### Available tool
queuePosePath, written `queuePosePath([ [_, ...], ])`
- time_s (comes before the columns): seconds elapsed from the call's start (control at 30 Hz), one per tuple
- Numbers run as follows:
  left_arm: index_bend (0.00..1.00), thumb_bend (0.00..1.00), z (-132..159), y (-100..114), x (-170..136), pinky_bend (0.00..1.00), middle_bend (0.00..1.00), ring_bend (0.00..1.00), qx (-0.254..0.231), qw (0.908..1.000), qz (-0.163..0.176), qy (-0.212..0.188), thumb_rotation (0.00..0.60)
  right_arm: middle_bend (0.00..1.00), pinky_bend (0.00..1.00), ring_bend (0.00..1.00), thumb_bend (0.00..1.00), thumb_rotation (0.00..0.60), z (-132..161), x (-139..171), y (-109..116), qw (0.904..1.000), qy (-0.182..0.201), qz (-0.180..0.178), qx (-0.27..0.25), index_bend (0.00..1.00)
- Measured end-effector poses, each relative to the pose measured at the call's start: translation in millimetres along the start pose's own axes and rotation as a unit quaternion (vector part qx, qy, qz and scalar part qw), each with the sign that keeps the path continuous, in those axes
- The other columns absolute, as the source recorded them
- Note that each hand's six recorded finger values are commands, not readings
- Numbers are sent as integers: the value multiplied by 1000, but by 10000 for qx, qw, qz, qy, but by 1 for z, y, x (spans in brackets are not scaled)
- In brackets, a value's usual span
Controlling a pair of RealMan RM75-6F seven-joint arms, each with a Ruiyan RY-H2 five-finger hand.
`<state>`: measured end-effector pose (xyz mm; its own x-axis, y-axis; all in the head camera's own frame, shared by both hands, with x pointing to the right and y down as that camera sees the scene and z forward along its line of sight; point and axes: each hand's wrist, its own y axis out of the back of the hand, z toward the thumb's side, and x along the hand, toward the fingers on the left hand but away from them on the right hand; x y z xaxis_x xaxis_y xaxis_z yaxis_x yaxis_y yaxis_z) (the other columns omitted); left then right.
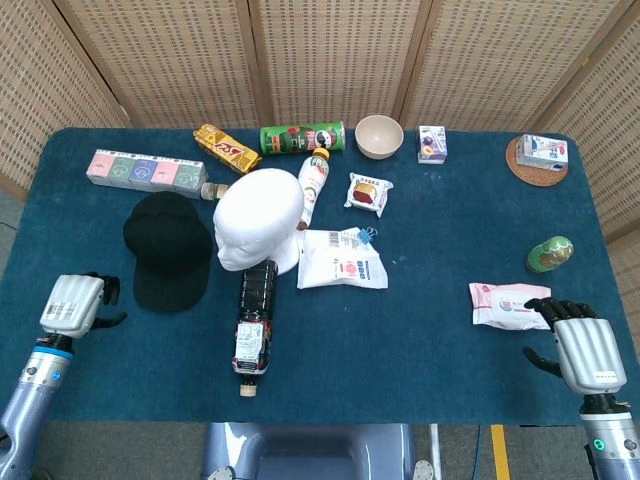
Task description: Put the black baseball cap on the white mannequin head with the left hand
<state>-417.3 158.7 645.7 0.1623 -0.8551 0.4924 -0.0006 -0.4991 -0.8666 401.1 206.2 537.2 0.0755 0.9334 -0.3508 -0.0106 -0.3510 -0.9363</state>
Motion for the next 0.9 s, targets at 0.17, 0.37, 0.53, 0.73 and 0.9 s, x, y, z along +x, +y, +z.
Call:
queuePosePath([
  [0.17, 669, 153, 15, -13, 6, 683, 672, 564, 17, 9999, -27, -165, 600, 394, 383, 400, 149, 600, -2, 0, 1, 10000, -22, -13, 10, 333],
  [0.37, 669, 160, 25, -25, 11, 683, 672, 564, 143, 9996, -42, -255, 600, 395, 384, 399, 148, 600, -5, 1, 1, 10000, -70, -8, 5, 332],
  [0.53, 669, 161, 34, -35, 16, 684, 672, 564, 169, 9995, -20, -278, 600, 395, 384, 398, 149, 600, -8, 2, 1, 9999, -112, -2, 7, 333],
  [0.73, 669, 162, 40, -42, 20, 683, 672, 565, 193, 9994, -5, -274, 600, 395, 385, 398, 149, 600, -11, 4, 2, 9999, -158, -8, 13, 333],
  [0.9, 669, 161, 43, -49, 25, 683, 672, 564, 178, 9995, -51, -238, 600, 395, 386, 399, 150, 600, -14, 6, 3, 9998, -206, -20, 21, 333],
])
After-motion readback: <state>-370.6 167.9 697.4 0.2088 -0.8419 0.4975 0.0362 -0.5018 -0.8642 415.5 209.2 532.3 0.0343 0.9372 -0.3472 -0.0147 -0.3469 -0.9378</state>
